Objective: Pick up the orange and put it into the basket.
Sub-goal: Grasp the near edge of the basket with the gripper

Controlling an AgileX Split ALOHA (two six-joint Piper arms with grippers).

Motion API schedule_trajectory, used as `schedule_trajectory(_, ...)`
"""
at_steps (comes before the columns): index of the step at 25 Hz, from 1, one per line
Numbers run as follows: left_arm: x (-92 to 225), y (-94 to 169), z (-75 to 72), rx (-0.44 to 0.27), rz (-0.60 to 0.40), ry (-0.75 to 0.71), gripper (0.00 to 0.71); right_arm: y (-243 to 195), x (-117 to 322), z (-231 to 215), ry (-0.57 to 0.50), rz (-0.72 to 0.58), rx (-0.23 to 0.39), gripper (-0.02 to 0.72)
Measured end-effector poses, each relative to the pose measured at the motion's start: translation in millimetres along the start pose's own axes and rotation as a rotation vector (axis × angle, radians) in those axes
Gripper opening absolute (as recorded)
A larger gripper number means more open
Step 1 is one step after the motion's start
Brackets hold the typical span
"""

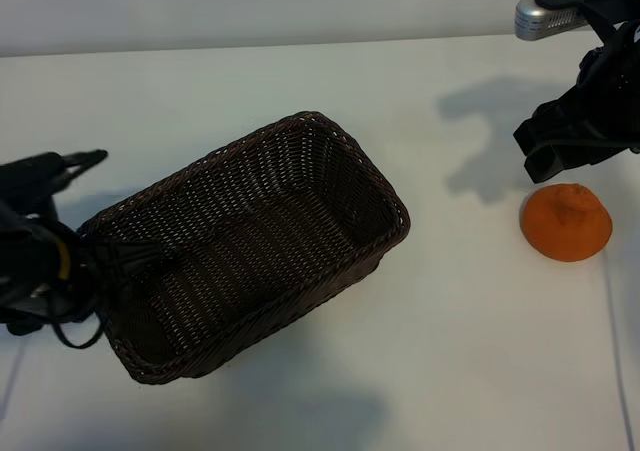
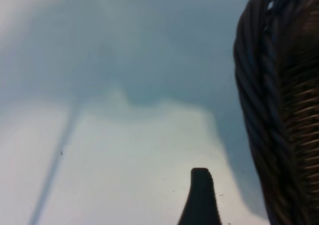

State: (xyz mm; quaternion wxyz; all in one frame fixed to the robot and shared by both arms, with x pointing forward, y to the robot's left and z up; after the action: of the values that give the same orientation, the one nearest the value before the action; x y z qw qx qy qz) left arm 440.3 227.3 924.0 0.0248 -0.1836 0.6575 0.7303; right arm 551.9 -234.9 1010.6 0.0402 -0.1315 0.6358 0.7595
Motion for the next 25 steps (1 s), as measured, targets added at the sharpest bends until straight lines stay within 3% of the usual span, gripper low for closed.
schedule_trajectory(8, 1.6, -34.9, -20.7, 0.016, 0.06, -0.005, 0.575, 0.0, 0.0, 0.1, 0.0, 0.0, -0.001, 0.56)
schedule_trajectory(18, 5.9, -48.4, -26.3, 0.014, 0.099, 0.011, 0.557, 0.0, 0.3, 0.5, -0.002, 0.002, -0.003, 0.56)
schedule_trajectory(20, 5.9, -48.4, -26.3, 0.014, 0.099, 0.011, 0.504, 0.0, 0.3, 0.5, -0.002, 0.002, -0.003, 0.56)
schedule_trajectory(25, 5.0, -48.5, -28.6, 0.031, 0.093, 0.03, 0.295, 0.0, 0.3, 0.5, -0.002, 0.002, -0.003, 0.56)
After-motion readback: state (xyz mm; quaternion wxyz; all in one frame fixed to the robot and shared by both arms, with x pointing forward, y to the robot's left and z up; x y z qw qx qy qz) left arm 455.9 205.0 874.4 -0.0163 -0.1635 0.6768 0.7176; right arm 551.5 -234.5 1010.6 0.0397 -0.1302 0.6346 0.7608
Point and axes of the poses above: a point on each arm's last joint axis where the gripper is mounted, y pointing back along that axis away from the gripper, z along the wrist's bending axis when the last joint is at zero, x = y × z, the point moved 5 cm from there along -y, pointing out along that axis toward the gripper, and after that the axes turned 6 degrees about -y, right-handed, at the moved point
